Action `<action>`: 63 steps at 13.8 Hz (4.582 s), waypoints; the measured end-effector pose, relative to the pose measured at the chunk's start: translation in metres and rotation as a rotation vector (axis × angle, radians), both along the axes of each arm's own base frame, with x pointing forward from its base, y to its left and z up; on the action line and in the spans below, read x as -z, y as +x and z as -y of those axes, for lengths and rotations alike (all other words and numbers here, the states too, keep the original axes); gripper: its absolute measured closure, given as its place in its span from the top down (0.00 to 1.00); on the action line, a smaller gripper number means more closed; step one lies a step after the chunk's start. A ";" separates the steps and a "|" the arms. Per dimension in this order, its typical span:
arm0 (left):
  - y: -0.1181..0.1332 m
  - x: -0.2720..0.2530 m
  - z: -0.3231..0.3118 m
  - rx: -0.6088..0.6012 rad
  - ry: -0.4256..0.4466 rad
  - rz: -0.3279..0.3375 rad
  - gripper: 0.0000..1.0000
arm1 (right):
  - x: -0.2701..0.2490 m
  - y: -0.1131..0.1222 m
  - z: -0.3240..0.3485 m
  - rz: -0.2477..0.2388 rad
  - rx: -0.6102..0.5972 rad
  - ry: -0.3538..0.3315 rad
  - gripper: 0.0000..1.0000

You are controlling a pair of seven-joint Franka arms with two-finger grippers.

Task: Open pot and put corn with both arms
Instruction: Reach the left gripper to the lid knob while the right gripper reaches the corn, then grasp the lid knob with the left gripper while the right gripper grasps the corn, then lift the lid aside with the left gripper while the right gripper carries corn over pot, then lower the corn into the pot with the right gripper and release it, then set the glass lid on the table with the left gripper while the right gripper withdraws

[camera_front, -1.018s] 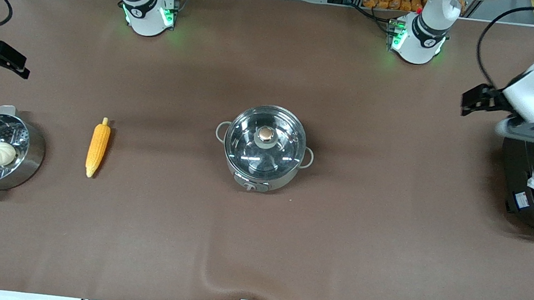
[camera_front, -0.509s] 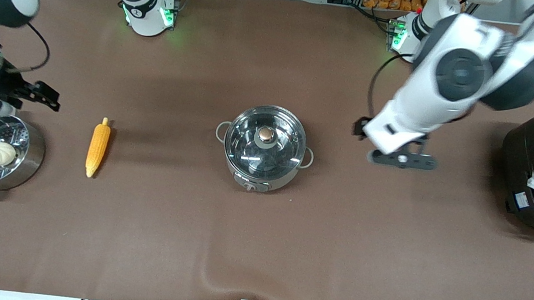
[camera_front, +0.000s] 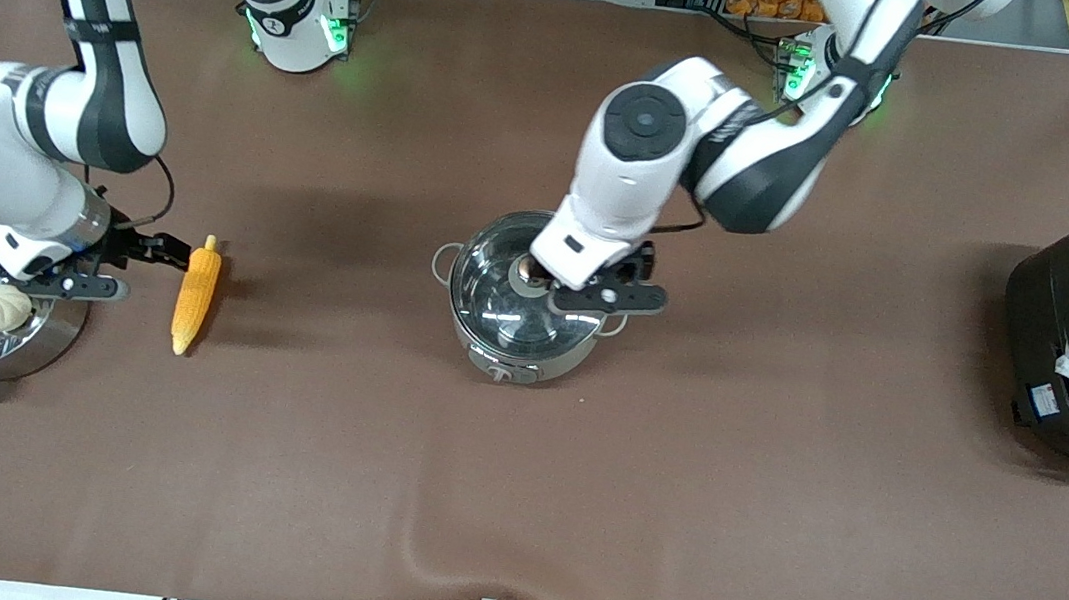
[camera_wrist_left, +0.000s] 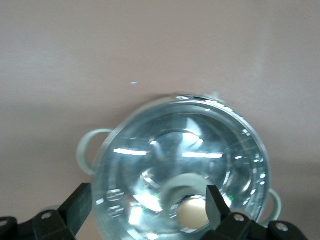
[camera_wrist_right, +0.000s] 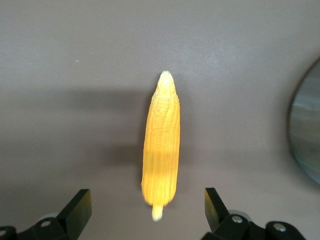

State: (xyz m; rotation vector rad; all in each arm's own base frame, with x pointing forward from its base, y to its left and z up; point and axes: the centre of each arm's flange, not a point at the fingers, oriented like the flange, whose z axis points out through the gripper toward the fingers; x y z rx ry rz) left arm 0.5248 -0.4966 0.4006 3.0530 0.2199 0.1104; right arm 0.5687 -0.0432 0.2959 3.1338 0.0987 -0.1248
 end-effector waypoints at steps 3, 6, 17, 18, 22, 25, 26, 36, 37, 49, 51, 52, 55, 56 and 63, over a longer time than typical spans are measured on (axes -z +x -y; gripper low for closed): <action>-0.026 0.038 0.042 0.019 0.010 0.038 1.00 | 0.061 0.002 0.000 0.033 -0.015 -0.007 1.00; -0.040 0.045 0.056 0.049 0.022 0.042 1.00 | 0.101 0.000 0.002 0.026 -0.032 -0.009 0.95; -0.039 0.054 0.049 0.031 0.083 0.008 0.51 | 0.038 0.027 -0.018 -0.053 -0.070 0.009 0.33; -0.039 0.052 0.048 0.025 0.091 0.002 0.51 | 0.013 0.036 -0.031 -0.052 -0.087 0.013 0.33; -0.027 -0.001 0.026 -0.021 0.101 0.010 0.51 | -0.035 0.051 -0.096 -0.019 -0.153 0.016 0.33; 0.015 -0.063 -0.045 -0.146 0.101 0.025 0.51 | -0.049 0.044 -0.185 -0.010 -0.121 0.005 0.33; 0.037 -0.074 -0.079 -0.205 0.101 0.027 0.51 | -0.059 0.036 -0.227 -0.004 -0.108 0.000 0.33; 0.139 0.001 -0.368 -0.235 0.107 -0.063 0.51 | -0.056 -0.097 -0.539 0.118 0.025 0.046 0.33; 0.131 0.013 -0.368 -0.229 0.093 -0.025 0.51 | -0.043 -0.092 -0.539 0.119 0.030 0.041 0.33; 0.085 0.159 -0.361 -0.114 0.045 0.015 0.67 | -0.088 -0.010 -0.457 0.105 0.169 -0.002 1.00; 0.090 0.150 -0.361 -0.111 0.041 0.032 0.88 | -0.126 0.021 -0.394 0.120 0.224 0.007 1.00; 0.092 0.144 -0.361 -0.112 0.039 0.043 0.97 | -0.142 0.033 -0.363 0.126 0.217 0.009 1.00; 0.095 0.100 -0.363 -0.110 0.047 0.070 1.00 | -0.187 0.054 -0.262 0.097 0.192 -0.006 1.00; 0.093 0.078 -0.364 -0.100 0.055 0.075 1.00 | -0.202 0.053 -0.230 0.074 0.190 -0.018 1.00; 0.044 -0.099 -0.370 -0.012 0.136 0.068 1.00 | -0.321 -0.003 -0.031 0.030 0.138 -0.017 1.00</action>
